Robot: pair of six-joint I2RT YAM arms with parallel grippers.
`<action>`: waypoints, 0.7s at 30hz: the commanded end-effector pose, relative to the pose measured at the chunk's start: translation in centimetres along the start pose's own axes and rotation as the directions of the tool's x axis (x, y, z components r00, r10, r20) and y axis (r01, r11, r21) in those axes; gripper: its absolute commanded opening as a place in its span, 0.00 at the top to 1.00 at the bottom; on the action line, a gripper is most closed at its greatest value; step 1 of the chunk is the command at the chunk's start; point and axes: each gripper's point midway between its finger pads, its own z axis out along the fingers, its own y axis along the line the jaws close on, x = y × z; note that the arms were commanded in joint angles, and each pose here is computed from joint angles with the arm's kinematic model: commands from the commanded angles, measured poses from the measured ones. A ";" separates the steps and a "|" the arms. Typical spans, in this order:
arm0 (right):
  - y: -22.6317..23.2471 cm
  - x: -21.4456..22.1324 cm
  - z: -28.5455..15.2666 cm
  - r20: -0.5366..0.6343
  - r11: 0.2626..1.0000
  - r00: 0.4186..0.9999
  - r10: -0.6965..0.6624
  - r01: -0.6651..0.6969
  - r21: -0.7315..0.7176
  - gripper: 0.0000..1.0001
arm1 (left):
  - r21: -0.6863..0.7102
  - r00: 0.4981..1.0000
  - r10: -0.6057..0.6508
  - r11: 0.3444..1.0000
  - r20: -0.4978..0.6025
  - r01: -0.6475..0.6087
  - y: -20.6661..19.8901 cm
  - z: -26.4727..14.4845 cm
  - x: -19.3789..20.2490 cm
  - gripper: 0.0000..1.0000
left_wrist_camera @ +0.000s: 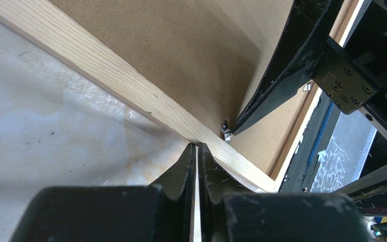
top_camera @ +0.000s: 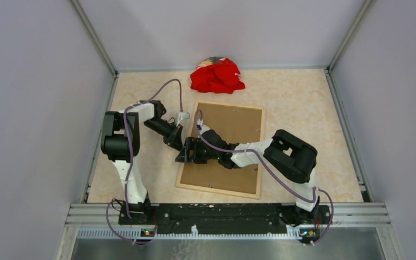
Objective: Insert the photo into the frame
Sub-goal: Install the photo frame at the center of the board.
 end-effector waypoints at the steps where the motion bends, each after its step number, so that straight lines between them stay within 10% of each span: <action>1: -2.1 1.0 1.1 -0.008 0.997 1.000 0.028 -0.027 0.070 0.24 | -0.040 0.997 0.079 0.996 -0.013 -0.080 0.7 0.0 0.1 0.92; 21: -3.8 0.7 1.7 0.111 0.980 0.992 0.067 -0.086 0.178 0.25 | -0.025 0.996 0.080 0.996 -0.023 -0.081 0.5 0.5 1.1 0.92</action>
